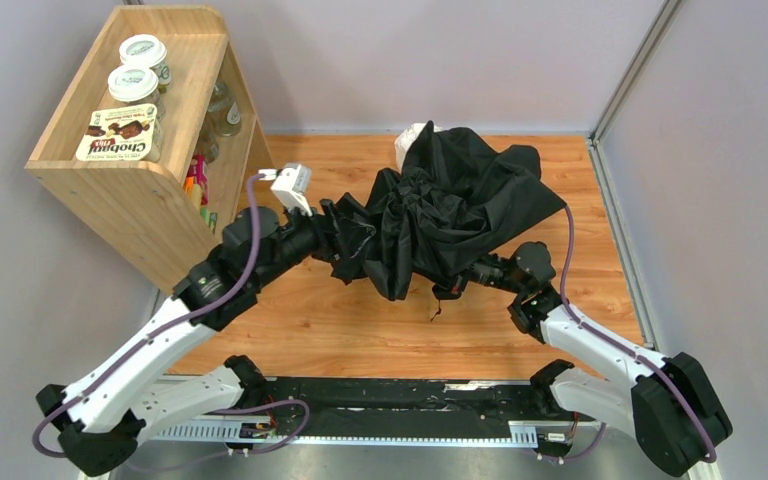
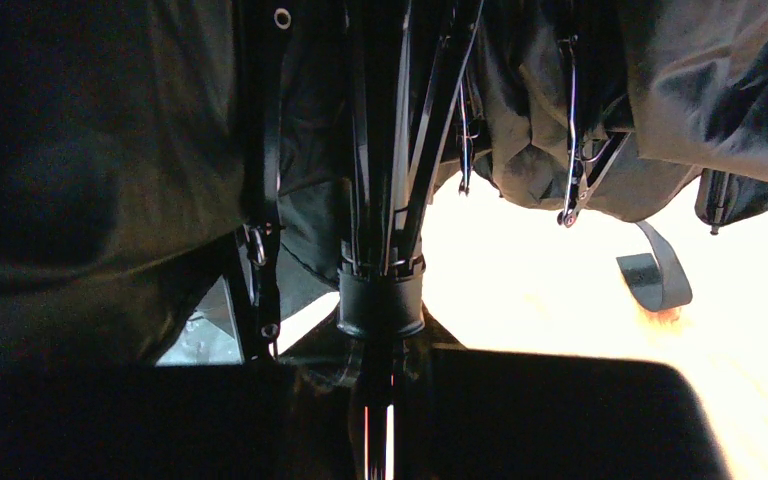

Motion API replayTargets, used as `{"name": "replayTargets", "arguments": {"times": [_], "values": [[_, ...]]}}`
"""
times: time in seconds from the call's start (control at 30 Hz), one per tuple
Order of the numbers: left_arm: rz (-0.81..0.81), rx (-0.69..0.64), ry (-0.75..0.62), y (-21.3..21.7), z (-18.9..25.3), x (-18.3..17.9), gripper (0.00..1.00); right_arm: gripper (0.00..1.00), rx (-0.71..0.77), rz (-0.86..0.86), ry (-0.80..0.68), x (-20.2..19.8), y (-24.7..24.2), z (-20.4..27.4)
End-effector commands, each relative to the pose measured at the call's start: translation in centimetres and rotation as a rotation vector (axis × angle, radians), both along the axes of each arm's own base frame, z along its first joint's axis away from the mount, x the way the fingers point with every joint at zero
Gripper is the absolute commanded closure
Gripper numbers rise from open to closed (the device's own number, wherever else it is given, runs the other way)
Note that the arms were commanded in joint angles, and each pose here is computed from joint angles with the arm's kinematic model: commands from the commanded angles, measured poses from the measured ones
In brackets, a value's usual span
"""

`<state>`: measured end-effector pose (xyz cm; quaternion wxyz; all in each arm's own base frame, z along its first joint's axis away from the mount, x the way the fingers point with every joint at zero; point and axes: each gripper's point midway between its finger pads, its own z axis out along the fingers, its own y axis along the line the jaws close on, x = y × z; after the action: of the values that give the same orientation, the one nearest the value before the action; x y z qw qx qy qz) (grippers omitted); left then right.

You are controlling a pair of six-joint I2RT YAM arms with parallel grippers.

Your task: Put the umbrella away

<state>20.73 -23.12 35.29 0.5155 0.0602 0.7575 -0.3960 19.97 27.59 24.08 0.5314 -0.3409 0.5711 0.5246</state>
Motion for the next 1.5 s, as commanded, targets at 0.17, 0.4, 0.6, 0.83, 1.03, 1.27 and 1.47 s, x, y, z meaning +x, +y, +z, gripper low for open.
{"name": "replayTargets", "arguments": {"times": [0.17,0.4,0.6,0.83,1.03,1.27,1.47], "values": [[-0.306,-0.301,-0.188,-5.7,4.9,-0.9,0.26,1.0,0.088,0.013,-0.158,0.0,0.2,5.1],[-0.471,-0.343,-0.309,-7.2,6.7,-2.9,0.26,1.0,0.087,0.018,-0.16,0.1,0.3,5.3],[-0.361,-0.271,-0.248,-7.0,6.3,-0.5,0.26,1.0,0.078,0.003,-0.148,0.4,0.2,5.2],[-0.24,-0.228,-0.212,-7.6,5.5,1.9,0.25,1.0,0.005,-0.076,-0.135,1.8,0.8,4.6],[-0.204,-0.233,-0.169,-8.4,5.2,2.8,0.25,1.0,-0.032,-0.061,-0.145,1.6,1.5,4.0],[-0.319,-0.286,-0.161,-9.2,5.6,1.5,0.29,1.0,-0.055,0.031,-0.179,0.0,1.7,3.9],[-0.371,-0.267,-0.089,-10.2,4.7,1.7,0.28,1.0,-0.072,0.062,-0.176,-0.5,1.9,3.9]]}}
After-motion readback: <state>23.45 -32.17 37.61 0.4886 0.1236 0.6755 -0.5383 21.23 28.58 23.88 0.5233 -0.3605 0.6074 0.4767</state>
